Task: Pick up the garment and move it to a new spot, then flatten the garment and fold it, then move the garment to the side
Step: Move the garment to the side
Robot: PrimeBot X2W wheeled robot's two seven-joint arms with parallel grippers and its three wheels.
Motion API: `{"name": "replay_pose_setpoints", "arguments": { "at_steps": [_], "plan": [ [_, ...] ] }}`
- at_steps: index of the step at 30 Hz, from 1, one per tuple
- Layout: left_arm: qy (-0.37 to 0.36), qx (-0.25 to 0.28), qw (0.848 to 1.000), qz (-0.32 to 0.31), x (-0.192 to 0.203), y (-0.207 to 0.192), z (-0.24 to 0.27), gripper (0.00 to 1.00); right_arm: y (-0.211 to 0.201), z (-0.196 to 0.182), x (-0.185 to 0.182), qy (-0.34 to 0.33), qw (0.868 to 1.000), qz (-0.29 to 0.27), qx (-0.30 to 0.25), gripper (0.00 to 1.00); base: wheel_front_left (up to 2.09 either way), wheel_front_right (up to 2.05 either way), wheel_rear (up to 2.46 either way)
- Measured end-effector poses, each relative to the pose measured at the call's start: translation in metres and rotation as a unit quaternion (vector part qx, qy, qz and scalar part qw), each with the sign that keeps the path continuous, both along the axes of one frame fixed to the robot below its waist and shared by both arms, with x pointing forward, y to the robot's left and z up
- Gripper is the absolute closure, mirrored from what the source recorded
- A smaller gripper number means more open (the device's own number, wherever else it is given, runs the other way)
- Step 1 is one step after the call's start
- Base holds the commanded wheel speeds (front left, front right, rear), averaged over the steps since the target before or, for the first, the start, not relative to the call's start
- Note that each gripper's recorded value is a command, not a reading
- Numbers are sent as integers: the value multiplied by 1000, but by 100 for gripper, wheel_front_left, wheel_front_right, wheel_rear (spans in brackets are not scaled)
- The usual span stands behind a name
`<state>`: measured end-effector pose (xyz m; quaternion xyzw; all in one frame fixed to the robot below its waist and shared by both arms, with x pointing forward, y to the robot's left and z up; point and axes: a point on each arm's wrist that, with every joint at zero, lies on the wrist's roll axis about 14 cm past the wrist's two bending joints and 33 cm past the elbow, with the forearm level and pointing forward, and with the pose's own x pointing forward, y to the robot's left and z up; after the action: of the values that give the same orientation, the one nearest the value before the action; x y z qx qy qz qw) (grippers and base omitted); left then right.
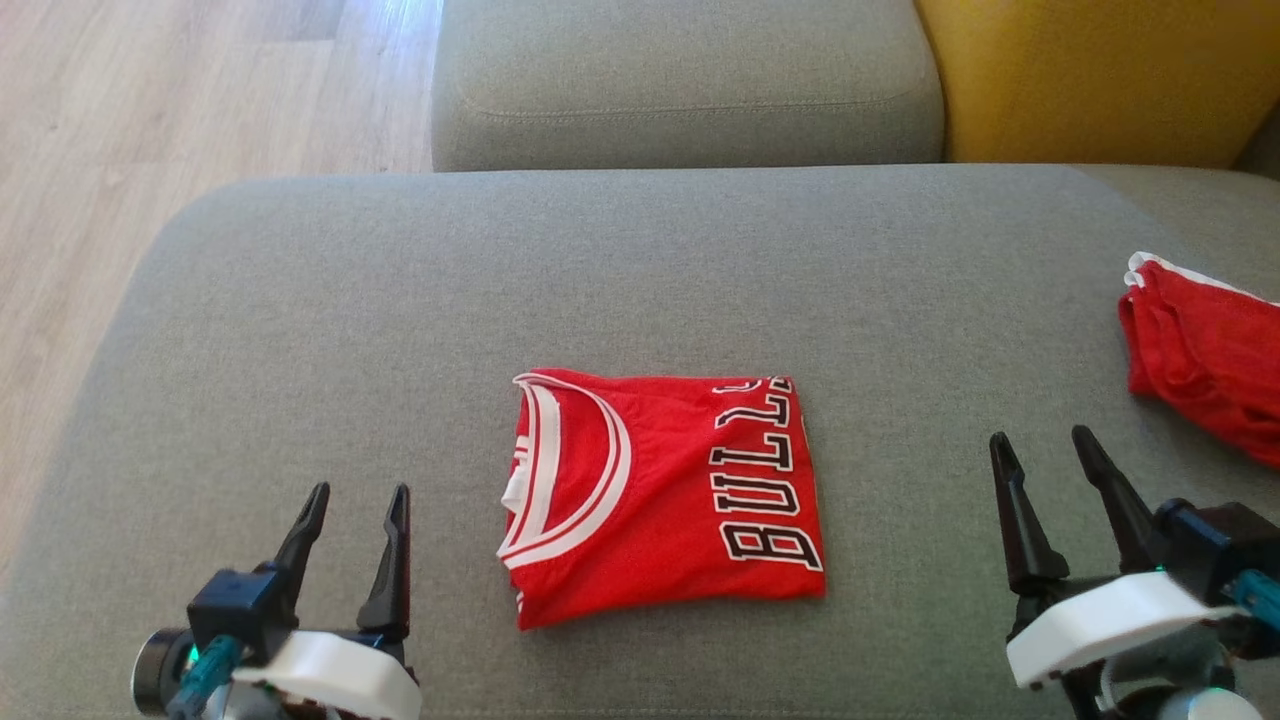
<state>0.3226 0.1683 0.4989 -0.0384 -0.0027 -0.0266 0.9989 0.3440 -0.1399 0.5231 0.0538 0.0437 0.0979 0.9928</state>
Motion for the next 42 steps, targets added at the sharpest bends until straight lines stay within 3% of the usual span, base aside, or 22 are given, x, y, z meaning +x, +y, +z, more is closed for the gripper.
{"name": "replay_pose_setpoints", "arguments": {
  "at_steps": [17,25,32,42],
  "plan": [
    [2,3,1000,-4,3,-3,-1,0,2,-7,2,14,1000,3,-3,0,0,0,0],
    [-13,4,1000,5,16,3,9,0,12,-51,8,83,996,20,-8,0,0,0,0],
    [-43,-4,999,-1,49,-3,23,0,49,-96,36,150,986,73,-14,0,0,0,0],
    [-16,-7,1000,5,65,1,0,0,92,-164,44,260,955,139,-25,0,0,0,0]
  ]
}}
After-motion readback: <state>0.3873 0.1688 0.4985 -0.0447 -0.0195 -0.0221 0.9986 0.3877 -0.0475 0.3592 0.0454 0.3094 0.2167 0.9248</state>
